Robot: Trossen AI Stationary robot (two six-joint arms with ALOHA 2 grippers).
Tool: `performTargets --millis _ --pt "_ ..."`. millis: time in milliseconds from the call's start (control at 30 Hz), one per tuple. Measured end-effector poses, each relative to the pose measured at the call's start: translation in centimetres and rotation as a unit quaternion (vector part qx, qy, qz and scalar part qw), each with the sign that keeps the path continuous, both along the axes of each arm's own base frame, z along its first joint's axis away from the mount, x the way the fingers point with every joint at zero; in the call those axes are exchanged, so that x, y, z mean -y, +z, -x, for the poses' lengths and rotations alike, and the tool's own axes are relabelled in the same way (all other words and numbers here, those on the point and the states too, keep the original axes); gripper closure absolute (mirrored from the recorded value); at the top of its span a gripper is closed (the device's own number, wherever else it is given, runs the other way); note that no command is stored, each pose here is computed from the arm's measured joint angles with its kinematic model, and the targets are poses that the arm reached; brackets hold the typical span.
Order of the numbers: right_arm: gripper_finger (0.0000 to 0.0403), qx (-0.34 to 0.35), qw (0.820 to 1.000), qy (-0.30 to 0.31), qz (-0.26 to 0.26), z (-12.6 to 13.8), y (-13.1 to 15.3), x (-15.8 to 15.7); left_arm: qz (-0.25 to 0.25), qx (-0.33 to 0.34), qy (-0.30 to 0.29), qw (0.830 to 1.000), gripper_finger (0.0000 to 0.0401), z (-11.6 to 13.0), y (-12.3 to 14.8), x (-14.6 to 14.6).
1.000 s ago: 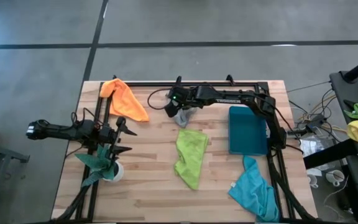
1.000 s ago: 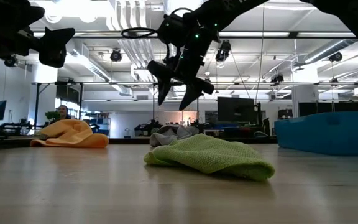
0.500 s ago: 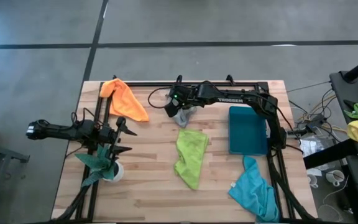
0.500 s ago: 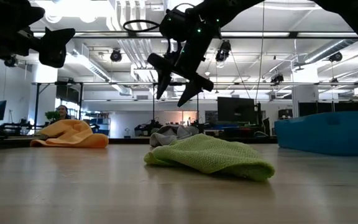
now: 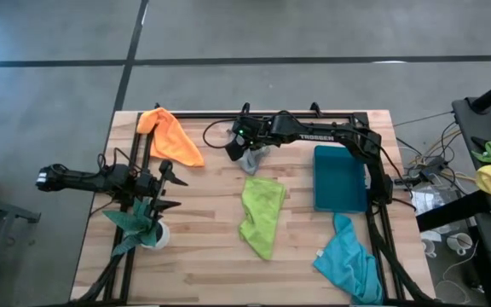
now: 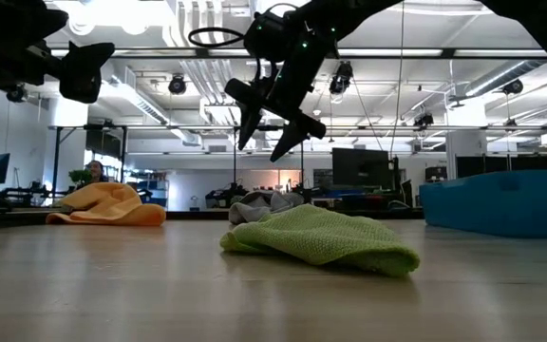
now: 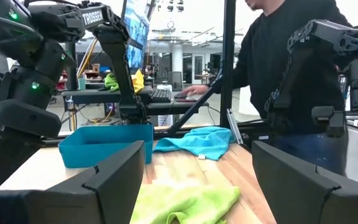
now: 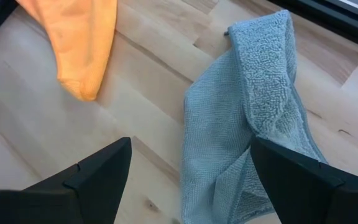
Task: Roll microfiber towels into tight, uniform cylinder then place into a basket
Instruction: Roll the green towel
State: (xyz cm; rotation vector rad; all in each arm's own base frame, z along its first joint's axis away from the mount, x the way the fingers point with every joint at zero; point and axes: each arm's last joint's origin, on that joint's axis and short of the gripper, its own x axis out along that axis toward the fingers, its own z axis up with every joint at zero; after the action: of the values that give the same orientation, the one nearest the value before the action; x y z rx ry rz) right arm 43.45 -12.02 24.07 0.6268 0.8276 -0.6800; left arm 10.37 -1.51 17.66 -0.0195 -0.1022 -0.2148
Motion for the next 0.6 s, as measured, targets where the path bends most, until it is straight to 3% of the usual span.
performTargets --millis 600 --pt "0.0077 0.003 1.0 -0.001 0.002 -0.05 0.04 0.02 0.0 0.0 0.0 1.0 0.0123 0.0 0.0 0.0"
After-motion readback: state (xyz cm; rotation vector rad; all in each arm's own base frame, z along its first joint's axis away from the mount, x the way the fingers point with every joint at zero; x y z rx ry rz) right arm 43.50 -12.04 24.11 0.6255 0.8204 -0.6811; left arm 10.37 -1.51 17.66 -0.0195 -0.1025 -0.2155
